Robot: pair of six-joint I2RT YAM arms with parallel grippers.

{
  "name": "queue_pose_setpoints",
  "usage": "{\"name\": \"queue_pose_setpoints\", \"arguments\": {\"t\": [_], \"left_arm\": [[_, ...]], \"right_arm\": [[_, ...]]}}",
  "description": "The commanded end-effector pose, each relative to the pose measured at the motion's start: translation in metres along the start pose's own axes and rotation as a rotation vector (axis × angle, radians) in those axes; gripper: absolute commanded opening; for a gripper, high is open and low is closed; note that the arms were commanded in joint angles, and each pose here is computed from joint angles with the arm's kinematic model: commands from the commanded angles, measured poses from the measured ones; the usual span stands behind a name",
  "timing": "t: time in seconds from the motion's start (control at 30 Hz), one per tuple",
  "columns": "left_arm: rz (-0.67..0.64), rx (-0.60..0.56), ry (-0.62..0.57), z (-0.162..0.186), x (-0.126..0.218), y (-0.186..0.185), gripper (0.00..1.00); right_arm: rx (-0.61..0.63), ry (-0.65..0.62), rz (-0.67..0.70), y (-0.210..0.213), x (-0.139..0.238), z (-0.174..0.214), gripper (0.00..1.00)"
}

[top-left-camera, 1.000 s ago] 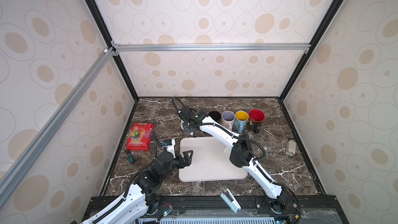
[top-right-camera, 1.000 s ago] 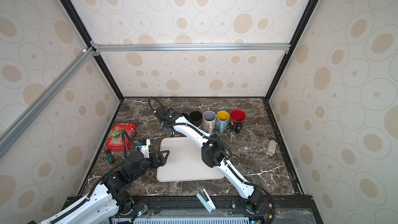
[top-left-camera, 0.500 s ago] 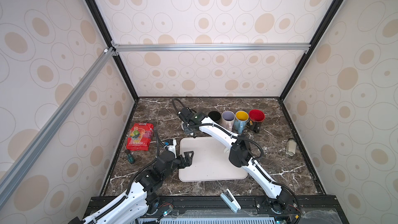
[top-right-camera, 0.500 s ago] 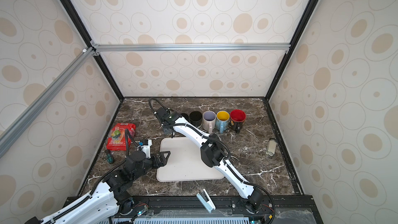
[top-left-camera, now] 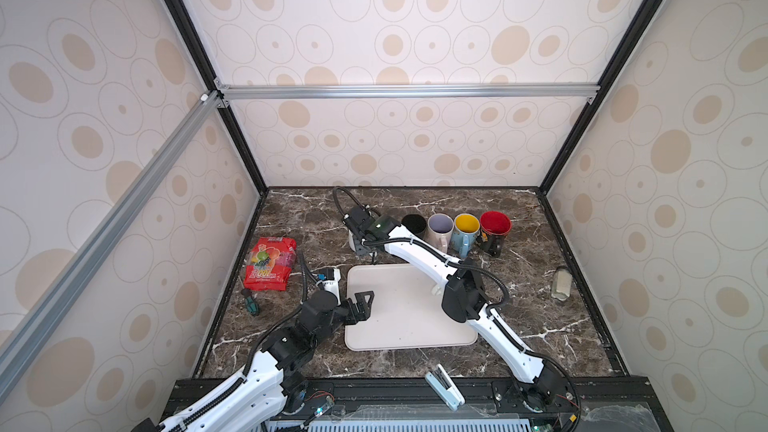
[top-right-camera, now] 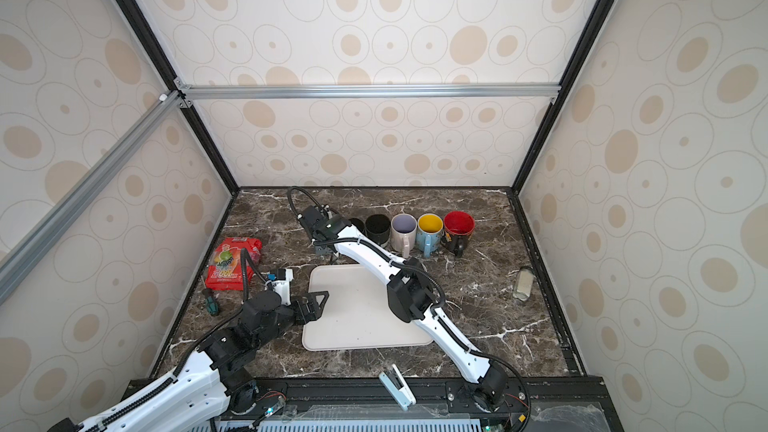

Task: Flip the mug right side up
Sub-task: 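Lower the white mug beside the black mugs and open the right gripper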

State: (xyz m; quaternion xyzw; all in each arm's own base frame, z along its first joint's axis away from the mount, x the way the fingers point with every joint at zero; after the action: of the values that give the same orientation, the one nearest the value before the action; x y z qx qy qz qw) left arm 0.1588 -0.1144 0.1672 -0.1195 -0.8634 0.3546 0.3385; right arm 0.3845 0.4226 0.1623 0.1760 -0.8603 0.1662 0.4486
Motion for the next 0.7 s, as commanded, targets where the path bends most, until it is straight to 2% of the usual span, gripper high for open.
{"name": "queue_pose_setpoints", "arguments": {"t": [0.0,0.33,0.67], "left_arm": [[0.037,-0.006,-0.042,-0.011,0.006,-0.014,1.0],[0.042,-0.008,-0.05,-0.012,0.009,-0.013,1.0],[0.042,-0.023,-0.068,-0.017,0.011,-0.019,1.0]], "right_arm": [[-0.022,-0.026,0.002,-0.003,0.009,-0.006,0.39],[-0.015,-0.082,0.015,-0.011,0.04,-0.016,0.37],[0.004,-0.188,0.04,-0.033,0.12,-0.016,0.37]]}}
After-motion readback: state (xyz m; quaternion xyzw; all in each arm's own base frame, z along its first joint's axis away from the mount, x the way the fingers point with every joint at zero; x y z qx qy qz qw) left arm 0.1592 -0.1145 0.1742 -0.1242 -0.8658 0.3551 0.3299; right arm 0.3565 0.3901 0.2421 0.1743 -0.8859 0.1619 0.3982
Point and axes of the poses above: each gripper's point midway between its finger pads, its own x axis back along the fingers, its own y axis along the line the jaws close on, z = x × y, the point moved 9 cm from there along x, back along the fingers, and after that the axes turned 14 degrees about x, right-handed, at the moved point
